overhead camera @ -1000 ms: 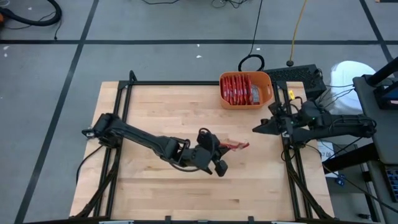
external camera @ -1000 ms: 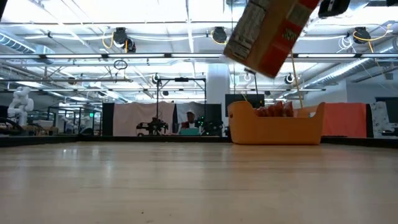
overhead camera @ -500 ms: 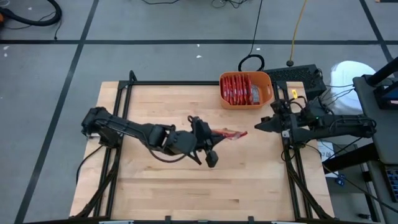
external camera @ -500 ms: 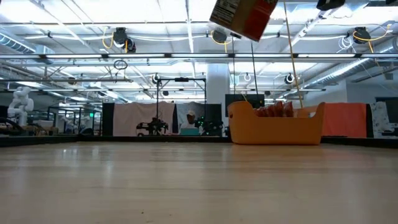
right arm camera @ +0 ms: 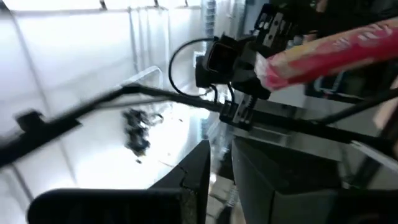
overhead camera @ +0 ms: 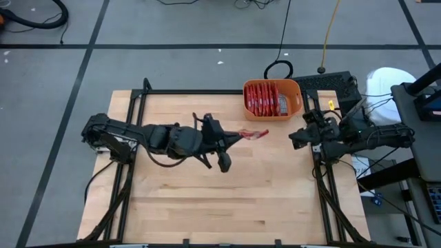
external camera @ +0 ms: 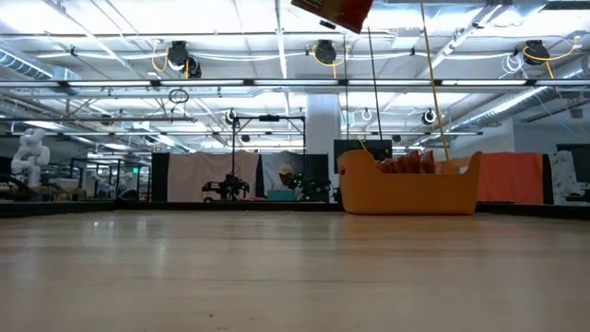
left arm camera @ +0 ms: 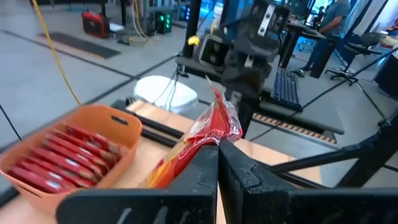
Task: Sort popcorn bags into baskets
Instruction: Put the red popcorn bag into the orange bin
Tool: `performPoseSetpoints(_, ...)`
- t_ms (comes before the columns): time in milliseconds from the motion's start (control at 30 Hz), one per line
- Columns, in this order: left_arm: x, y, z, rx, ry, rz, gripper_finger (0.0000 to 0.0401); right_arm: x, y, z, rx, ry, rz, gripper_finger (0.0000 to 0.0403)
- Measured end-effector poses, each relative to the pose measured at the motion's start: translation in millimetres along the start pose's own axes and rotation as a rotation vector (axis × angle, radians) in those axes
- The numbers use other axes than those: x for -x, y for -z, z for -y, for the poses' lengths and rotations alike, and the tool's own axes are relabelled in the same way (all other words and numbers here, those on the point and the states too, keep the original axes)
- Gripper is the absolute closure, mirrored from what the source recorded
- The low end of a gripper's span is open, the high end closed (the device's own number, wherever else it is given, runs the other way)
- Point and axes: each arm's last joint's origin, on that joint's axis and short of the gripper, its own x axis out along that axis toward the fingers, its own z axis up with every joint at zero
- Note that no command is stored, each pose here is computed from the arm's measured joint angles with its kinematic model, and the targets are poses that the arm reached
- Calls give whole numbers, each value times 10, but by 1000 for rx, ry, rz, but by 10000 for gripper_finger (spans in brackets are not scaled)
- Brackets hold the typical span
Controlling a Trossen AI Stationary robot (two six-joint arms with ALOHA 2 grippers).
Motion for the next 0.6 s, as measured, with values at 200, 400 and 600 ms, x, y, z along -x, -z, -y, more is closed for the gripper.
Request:
performPoseSetpoints(200,6,-63,-20,-102,2,41,401,7,85,243,-166,-135,87,341)
performPoseSetpoints(400,19,-101,-11,-142,17,70,400,12,217,540,-324,-178,122,339)
performPoseSetpoints(600,23,-113,-3,-230,16,83,400,-74,345,739,-463,-106,74,294)
